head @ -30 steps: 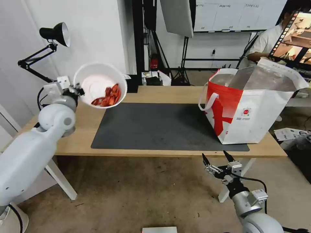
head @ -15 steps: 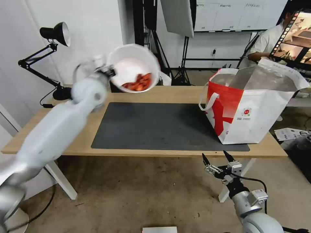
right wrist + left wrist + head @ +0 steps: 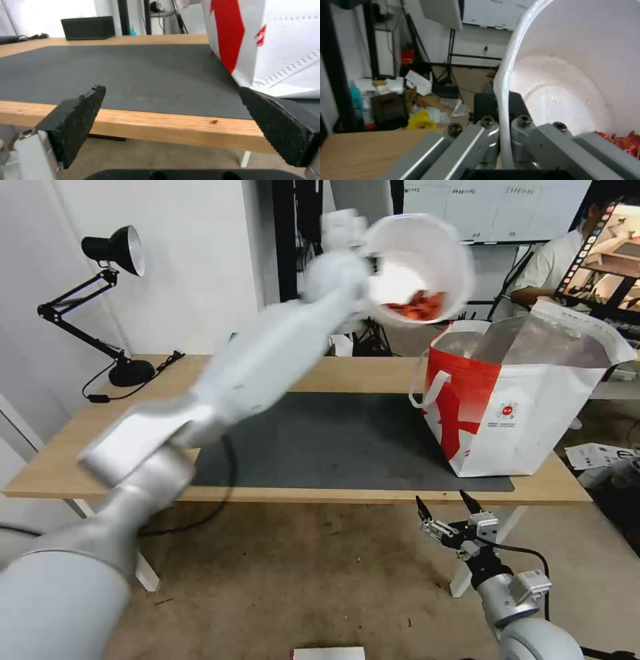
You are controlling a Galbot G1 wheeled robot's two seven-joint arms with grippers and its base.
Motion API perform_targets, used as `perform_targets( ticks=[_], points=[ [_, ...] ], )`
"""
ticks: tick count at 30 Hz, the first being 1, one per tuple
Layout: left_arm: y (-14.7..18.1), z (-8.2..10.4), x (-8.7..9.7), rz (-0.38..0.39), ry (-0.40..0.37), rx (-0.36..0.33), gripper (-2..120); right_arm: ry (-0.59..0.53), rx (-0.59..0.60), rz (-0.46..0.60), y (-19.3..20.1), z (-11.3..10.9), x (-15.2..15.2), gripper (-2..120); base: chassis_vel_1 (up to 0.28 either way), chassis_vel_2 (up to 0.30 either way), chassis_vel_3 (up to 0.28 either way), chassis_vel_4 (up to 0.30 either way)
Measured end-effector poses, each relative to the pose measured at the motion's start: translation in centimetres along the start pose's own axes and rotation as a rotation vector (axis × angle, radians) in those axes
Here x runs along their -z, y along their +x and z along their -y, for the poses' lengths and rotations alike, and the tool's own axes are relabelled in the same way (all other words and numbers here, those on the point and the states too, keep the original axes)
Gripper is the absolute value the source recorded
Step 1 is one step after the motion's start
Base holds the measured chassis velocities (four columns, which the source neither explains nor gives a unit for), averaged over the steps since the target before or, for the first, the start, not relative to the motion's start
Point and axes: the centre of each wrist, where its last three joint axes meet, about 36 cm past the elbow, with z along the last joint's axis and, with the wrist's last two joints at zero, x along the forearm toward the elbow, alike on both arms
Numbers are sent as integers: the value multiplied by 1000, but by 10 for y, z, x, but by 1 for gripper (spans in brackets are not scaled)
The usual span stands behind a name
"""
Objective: Pick up the trash from the table and place it into the takeout bag.
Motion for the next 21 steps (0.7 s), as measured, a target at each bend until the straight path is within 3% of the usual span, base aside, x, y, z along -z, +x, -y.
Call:
perform_targets(
  ticks=[6,7,11,14,19,21],
  points=[
    [-2,8,-22,30,-105,-64,0,0,0,0,0,0,0,100,0,0,0,0],
    [-3,8,-37,36,-131,-102,0,0,0,0,0,0,0,100,0,0,0,0],
    [-4,9,-59,74,-188,-119,0,0,0,0,0,0,0,100,0,0,0,0],
    [-5,10,-89,134,-301,-105,0,0,0,0,0,0,0,100,0,0,0,0],
    [-4,12,-102,165,-375,-106,0,0,0,0,0,0,0,100,0,0,0,0],
    [-3,14,-107,190,-414,-143,0,0,0,0,0,0,0,100,0,0,0,0]
  ],
)
